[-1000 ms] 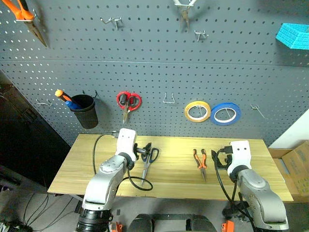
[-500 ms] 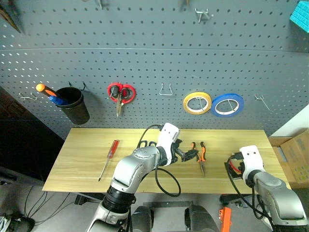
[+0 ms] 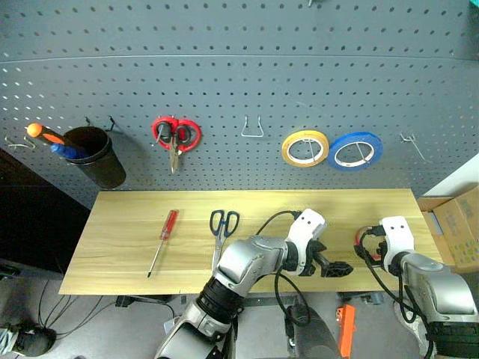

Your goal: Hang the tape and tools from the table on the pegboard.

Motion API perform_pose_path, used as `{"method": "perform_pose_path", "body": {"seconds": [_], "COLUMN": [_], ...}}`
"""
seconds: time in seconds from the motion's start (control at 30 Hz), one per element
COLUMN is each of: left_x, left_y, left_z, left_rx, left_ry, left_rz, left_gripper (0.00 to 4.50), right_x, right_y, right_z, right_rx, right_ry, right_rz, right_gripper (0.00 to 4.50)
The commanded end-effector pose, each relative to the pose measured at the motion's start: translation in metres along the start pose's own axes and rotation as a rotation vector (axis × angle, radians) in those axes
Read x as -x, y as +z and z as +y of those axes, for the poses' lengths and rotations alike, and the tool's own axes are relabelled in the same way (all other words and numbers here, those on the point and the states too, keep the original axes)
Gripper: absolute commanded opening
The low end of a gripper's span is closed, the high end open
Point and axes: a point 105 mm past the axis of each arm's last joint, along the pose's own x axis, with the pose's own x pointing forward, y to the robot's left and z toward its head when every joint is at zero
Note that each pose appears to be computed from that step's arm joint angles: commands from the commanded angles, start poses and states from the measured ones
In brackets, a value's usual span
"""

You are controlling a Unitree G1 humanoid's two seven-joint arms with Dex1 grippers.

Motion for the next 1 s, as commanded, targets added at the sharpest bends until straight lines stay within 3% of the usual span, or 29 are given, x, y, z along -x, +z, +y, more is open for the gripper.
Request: {"method": "perform_pose_path", "body": {"seconds": [0.03,0.4,0.87,1.0], "left_x": [-0.002,0.002,0.0,0.0], "left_y": [0.01,0.003,0.008,0.01], "left_z": [-0.009,-0.009,-0.015,-0.015], "left_rx": [-0.016,0.032,0.058,0.057], "left_ry": [-0.022,0.014,0.011,0.012], "left_rz": [-0.038,-0.043,-0.059,-0.063], "left_gripper": [4.44,4.44,4.44,4.5], "right_x": [-0.002,-0.019,-0.033,-0.034], "right_y": [0.003,-0.002,-0.008,-0.006], "right_z": [0.004,0.013,-0.005,-0.003], "right_rx": [0.011,0.055,-0.007,-0.037], "right_ry": [0.03,0.099,0.084,0.099], "right_rz": [-0.004,0.035,0.081,0.08], "right_gripper": [4.5,4.5,4.5,3.6]}}
